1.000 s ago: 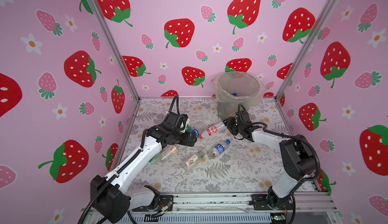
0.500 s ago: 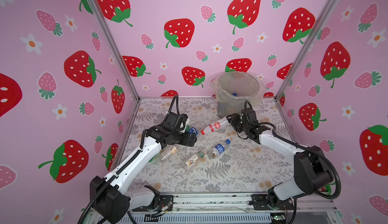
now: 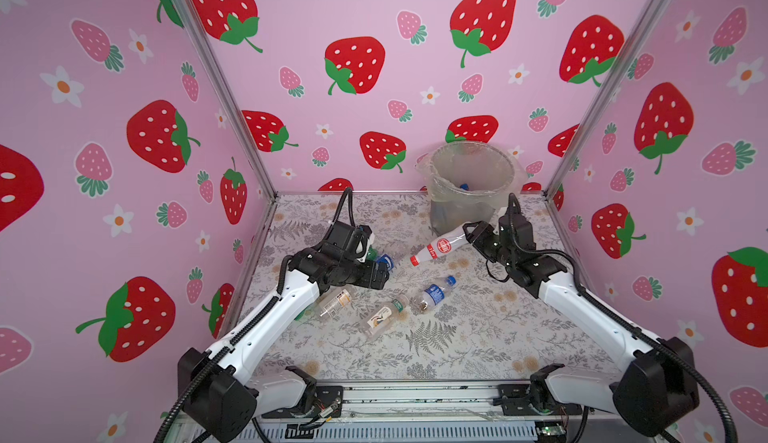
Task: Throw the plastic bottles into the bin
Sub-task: 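Lift the red-capped white bottle and carry it over the bin with the right gripper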
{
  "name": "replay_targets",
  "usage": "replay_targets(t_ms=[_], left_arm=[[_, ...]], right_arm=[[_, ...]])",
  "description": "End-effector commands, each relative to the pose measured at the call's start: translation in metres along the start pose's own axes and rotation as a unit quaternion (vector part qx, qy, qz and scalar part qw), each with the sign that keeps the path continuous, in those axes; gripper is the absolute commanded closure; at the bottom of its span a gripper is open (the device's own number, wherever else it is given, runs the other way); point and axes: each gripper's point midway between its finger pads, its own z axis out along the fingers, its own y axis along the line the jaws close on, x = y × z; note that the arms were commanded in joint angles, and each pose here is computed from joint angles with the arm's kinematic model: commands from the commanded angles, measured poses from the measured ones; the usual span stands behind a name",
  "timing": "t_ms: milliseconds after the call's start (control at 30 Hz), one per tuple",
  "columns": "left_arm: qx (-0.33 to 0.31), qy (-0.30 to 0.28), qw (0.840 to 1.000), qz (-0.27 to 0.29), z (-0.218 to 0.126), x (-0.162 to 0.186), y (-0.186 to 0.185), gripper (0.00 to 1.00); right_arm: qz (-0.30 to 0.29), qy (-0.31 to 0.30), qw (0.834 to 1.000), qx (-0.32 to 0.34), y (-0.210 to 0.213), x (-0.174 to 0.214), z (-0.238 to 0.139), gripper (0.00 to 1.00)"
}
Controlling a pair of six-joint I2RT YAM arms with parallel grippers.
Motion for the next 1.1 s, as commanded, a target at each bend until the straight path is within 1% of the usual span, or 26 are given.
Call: replay_targets(t_ms=[0,167,333,433,667,900,1067], left_arm=[[-0.006,-0.009,1.000,-0.001,-0.002,-0.003,0.003,0.01],[-0.007,-0.007,1.000,-0.003,-0.001,-0.003,0.004,0.01],[-0.007,-0.008,1.000,-0.004,0.000,-0.003,0.004,0.01],[-0.007,-0.010,1.000,-0.004,0.000,-0.004,0.004,0.01],[-0.010,-0.012,1.000,-0.005,0.000,-0.005,0.006,0.01],[-0.010,-0.011,1.000,-0.006,0.000,-0.005,0.006,0.01],[-0.010,-0.013,1.000,-0.006,0.000,-0.005,0.007,0.01]], right_arm=[[-0.027,-0.013,0.999,0.024,0.001,-0.011,-0.013,0.47],[-0.048,-0.019,0.998,0.030,0.009,-0.022,-0.025,0.47],[-0.048,-0.024,0.998,0.032,0.009,-0.035,-0.038,0.47],[-0.046,-0.040,0.998,0.022,0.014,-0.051,-0.050,0.47],[-0.053,-0.061,0.996,0.023,0.023,-0.088,-0.074,0.47],[-0.065,-0.119,0.991,0.015,0.048,-0.140,-0.108,0.47],[-0.071,-0.164,0.984,0.019,0.056,-0.163,-0.138,0.47]])
